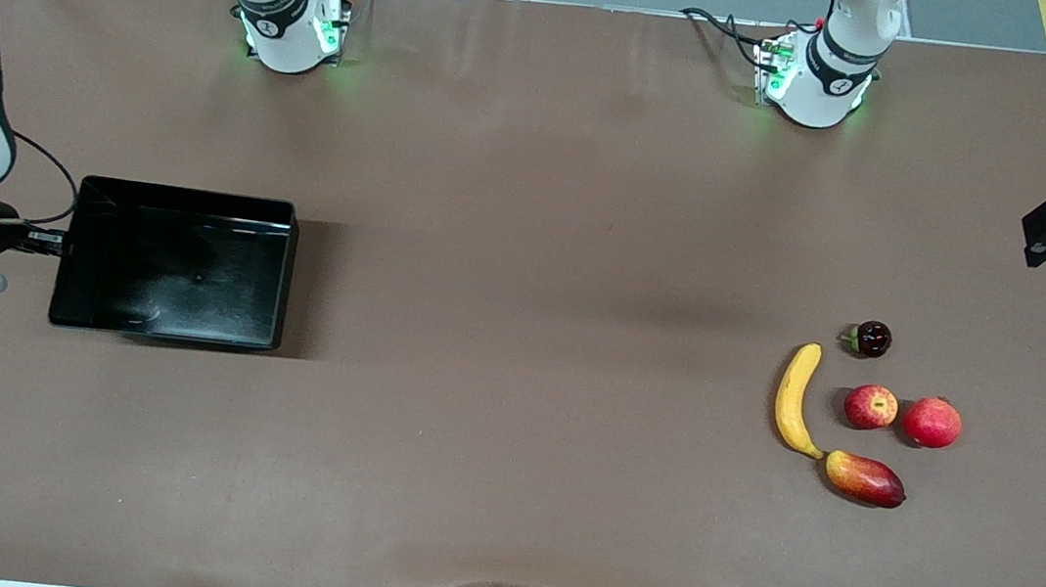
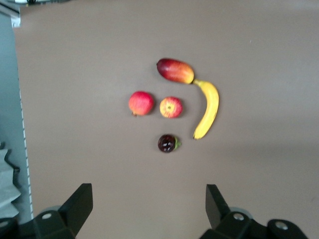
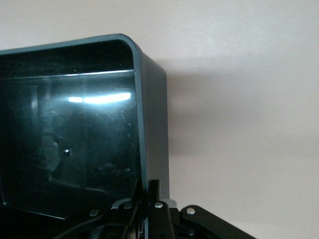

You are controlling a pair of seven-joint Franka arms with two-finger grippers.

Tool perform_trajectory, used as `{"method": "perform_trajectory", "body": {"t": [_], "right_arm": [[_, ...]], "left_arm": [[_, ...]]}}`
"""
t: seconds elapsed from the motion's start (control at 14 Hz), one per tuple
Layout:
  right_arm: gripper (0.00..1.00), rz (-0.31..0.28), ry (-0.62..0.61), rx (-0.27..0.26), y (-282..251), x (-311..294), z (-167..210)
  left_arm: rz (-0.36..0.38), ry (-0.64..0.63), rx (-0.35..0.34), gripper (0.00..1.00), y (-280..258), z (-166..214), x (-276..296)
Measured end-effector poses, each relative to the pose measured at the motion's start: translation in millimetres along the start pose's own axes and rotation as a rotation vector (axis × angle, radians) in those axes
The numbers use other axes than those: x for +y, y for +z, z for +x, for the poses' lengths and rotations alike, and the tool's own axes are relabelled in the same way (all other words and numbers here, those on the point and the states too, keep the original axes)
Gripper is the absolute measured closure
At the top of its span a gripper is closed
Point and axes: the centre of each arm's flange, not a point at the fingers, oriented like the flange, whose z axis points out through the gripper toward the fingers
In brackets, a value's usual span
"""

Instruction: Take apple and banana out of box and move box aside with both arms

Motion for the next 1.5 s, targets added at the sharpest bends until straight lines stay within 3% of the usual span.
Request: {"method": "perform_trajectory", "body": {"t": [0.21, 0.43, 0.5, 0.71, 0.86, 1.0, 1.07, 1.14, 1.5], "right_arm": [[0.94, 0.027, 0.04, -0.024, 24.6, 20.6, -3.3], [0.94, 0.038, 0.053, -0.036, 42.7, 27.2, -2.3], [0.88, 0.042, 0.057, -0.041, 47.5, 28.7, -2.3], [0.56, 0.068, 0.045, -0.086, 40.8, 22.1, -0.7], [0.37, 0.104, 0.018, -0.143, 1.6, 9.7, 6.6], [0.16, 0.122, -0.021, -0.16, -55.5, -9.3, 15.5], [0.05, 0.128, -0.045, -0.16, -82.1, -21.6, 18.5], [0.0, 0.122, -0.074, -0.138, -108.6, -35.6, 23.0], [0.0, 0.075, -0.22, 0.01, -220.8, -75.2, 28.6]], "left_arm": [[-0.055, -0.02, -0.058, 0.0, 0.4, -13.1, -4.0], [-0.085, -0.038, -0.071, 0.0, 0.7, -21.7, -5.9], [-0.087, -0.044, -0.071, 0.0, 0.4, -22.9, -8.2], [-0.102, -0.065, -0.084, 0.0, 6.1, -23.3, -17.6], [-0.105, -0.084, -0.093, 0.0, 10.9, -23.2, -25.5], [-0.106, -0.093, -0.095, 0.0, 12.0, -23.4, -30.4], [-0.107, -0.091, -0.095, 0.0, 11.8, -23.4, -29.6], [-0.111, -0.087, -0.094, 0.0, 11.0, -23.5, -27.1], [-0.118, -0.07, -0.088, 0.0, 7.3, -24.0, -18.8]]}}
